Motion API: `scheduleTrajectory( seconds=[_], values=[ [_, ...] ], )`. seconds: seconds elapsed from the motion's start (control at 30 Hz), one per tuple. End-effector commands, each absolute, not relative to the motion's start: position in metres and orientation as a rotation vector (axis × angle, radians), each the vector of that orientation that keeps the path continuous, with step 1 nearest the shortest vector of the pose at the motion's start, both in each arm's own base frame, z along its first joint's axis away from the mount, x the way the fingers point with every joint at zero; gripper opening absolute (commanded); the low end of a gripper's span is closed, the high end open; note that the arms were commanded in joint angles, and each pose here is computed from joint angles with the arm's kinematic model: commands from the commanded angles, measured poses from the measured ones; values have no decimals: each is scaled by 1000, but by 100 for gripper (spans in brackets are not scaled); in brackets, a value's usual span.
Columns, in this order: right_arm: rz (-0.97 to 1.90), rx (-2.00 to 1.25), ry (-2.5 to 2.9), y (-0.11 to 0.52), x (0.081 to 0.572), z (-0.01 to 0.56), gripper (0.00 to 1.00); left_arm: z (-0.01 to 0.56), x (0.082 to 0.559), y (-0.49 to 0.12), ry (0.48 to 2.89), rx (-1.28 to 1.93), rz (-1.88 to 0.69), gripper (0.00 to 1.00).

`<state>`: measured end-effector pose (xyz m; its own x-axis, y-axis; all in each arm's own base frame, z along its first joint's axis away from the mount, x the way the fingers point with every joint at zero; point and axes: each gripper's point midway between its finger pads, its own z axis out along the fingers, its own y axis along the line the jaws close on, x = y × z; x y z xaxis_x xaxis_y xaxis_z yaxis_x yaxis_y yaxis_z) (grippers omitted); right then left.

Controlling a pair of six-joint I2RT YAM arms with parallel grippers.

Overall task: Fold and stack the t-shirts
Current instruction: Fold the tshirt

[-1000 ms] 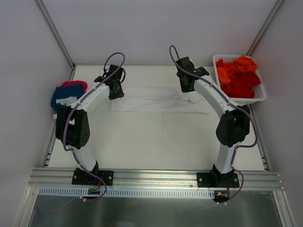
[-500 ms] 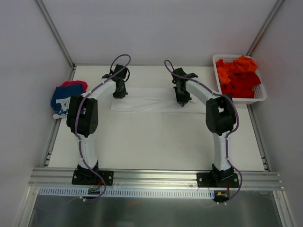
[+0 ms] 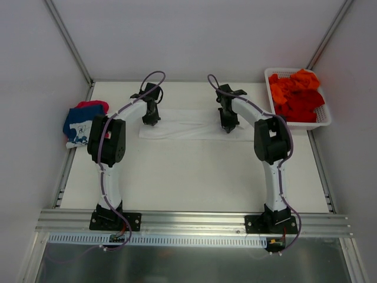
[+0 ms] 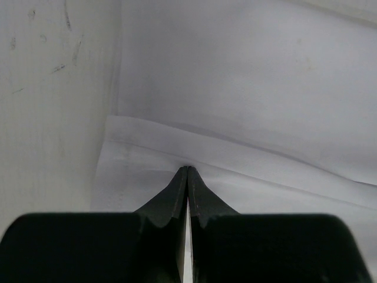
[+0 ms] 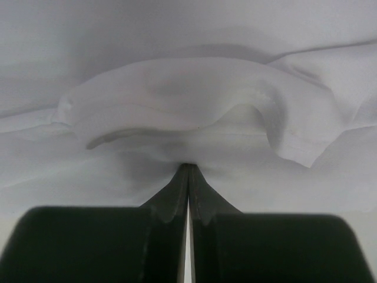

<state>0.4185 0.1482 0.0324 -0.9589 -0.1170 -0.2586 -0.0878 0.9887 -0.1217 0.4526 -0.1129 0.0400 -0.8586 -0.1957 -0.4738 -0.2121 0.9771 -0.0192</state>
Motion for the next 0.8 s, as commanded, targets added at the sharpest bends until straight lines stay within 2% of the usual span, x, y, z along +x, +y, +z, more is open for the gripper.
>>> scheduleTrajectory(
  seconds=[0.0,0.43,0.77],
  values=[
    [-135,-129,2889,152,423,33,0,34,442,-111,2667,-316,18,0],
    [-61,-125,2884,166,444,39,0,21,347,-120,2752,-346,59,0],
    [-47,-134,2900,166,457,38,1,-4,231,-163,2839,-214,67,0]
  ],
)
